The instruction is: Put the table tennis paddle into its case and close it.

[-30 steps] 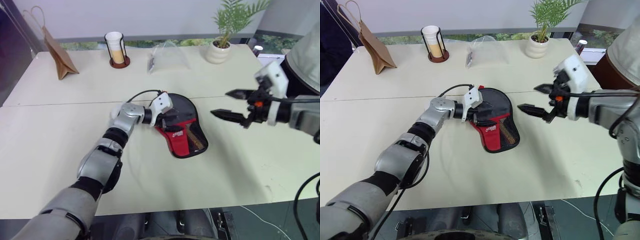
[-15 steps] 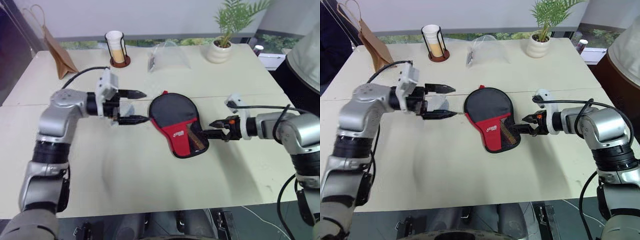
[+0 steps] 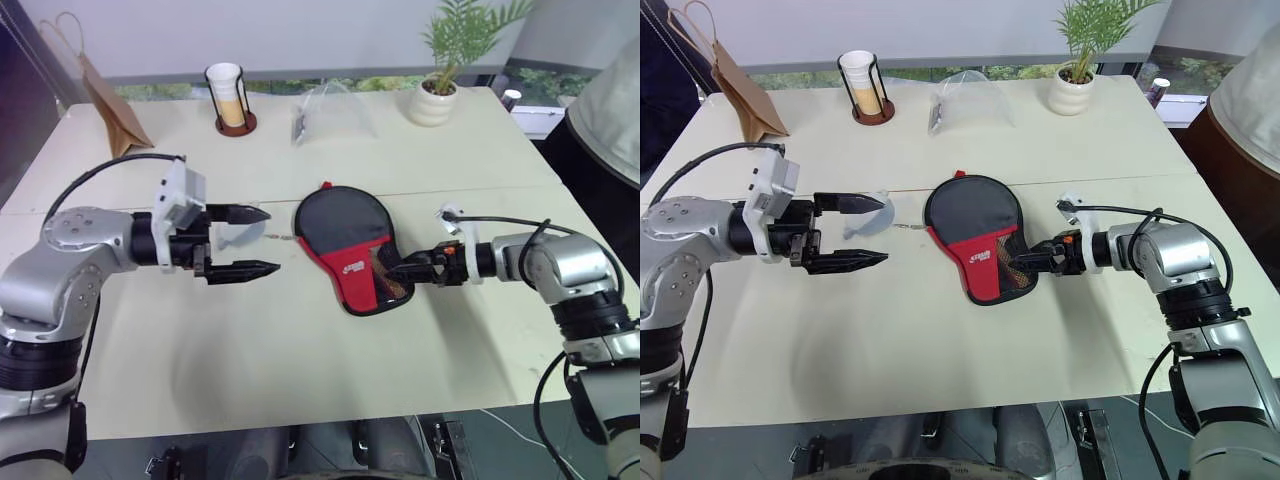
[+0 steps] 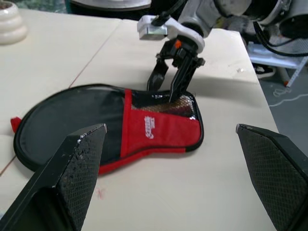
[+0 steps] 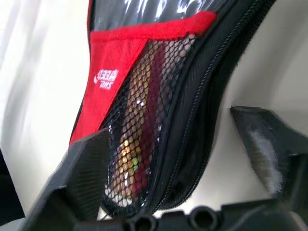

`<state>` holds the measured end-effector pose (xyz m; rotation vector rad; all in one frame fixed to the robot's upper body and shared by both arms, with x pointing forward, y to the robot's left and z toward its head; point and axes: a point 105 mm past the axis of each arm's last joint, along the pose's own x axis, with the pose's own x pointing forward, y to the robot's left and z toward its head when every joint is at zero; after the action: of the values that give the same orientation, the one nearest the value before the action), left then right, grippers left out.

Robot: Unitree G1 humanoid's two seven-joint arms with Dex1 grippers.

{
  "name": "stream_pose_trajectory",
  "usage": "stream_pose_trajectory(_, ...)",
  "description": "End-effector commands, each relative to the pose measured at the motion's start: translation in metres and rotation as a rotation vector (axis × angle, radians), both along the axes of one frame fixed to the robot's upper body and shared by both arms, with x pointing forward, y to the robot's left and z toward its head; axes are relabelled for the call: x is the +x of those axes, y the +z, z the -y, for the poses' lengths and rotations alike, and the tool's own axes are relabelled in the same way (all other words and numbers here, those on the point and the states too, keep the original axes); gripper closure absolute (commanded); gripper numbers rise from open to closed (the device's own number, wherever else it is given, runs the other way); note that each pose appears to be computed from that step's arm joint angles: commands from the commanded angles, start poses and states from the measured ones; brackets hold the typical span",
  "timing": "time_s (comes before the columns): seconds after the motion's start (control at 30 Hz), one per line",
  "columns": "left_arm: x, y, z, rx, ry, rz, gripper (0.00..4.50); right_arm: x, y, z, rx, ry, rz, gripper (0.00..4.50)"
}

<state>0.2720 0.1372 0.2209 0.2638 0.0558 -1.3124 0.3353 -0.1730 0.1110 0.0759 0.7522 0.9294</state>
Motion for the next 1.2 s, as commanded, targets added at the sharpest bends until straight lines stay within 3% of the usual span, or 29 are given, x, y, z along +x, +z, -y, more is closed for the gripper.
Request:
stream_pose_trajectory(0.03, -0.005, 0.008, 0.002, -0.002, 0.000, 0.038, 0.00, 0.001, -0.003, -0.006, 0.020, 0.019, -0.020, 1.86)
stream_pose_trajectory(0.2, -0.005, 0.007, 0.004, -0.005, 0.011, 0.049, 0.00, -0.001, -0.011, -0.009, 0.022, 0.018, -0.056, 4.42)
stream_pose_trajectory(0.5, -0.003, 0.008, 0.006, -0.011, 0.022, 0.067, 0.00, -0.032, -0.027, -0.022, 0.044, 0.006, -0.207, 4.48)
stream_pose_trajectory(0.63, -0.002, 0.008, 0.007, -0.013, 0.026, 0.072, 0.00, -0.079, -0.038, -0.035, 0.034, 0.039, -0.294, 4.48)
stream_pose_trajectory(0.9, -0.002, 0.004, 0.008, -0.004, 0.019, 0.071, 0.00, -0.117, -0.032, -0.033, 0.019, 0.027, -0.291, 4.48)
stream_pose_trajectory(1.2, 0.000, -0.001, 0.012, 0.006, 0.000, 0.068, 0.00, -0.113, -0.021, -0.030, 0.015, -0.022, -0.207, 4.48)
